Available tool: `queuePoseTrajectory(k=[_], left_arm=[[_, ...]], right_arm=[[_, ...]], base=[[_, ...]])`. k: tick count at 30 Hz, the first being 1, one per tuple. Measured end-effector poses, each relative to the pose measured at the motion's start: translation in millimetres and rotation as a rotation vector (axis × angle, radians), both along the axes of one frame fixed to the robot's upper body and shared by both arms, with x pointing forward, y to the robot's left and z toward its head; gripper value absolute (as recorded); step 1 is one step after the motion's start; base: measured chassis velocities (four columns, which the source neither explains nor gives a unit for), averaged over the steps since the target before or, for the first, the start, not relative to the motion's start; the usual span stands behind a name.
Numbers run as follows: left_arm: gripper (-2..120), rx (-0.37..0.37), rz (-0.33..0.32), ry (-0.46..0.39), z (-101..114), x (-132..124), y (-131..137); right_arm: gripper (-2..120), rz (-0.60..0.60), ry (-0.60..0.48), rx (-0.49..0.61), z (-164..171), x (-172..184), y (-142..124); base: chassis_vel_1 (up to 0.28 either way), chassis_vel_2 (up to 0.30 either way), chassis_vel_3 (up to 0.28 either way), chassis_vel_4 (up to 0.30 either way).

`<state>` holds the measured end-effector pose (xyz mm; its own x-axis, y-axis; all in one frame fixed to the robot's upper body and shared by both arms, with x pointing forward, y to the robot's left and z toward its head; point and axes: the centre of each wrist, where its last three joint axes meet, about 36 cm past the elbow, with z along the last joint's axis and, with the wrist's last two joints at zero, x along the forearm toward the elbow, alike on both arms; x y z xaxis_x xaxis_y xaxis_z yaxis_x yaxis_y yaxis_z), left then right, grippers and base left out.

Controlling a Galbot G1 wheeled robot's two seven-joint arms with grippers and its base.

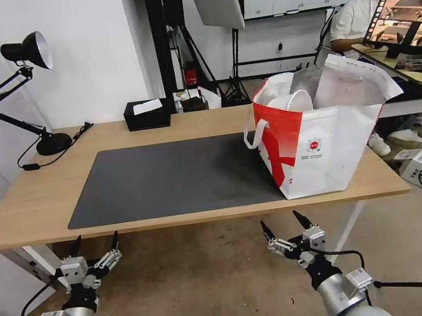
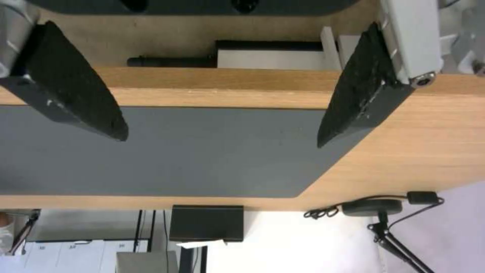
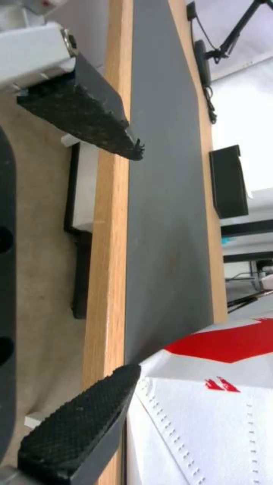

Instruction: Pick up the trash from the table and place it into the takeout bag.

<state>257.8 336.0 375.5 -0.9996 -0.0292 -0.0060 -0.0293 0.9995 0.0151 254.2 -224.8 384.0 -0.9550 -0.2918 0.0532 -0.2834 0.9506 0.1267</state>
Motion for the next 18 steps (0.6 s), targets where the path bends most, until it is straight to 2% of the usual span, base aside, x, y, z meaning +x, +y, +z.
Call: queuePoseTrajectory(k=[18], left_arm=[[100,-0.001,0.001,0.0,-0.1,0.2,0.0]], right_arm=[[100,0.0,0.0,0.0,0.0,0.0,0.0]], base=[[0.0,0.0,0.0,0.0]])
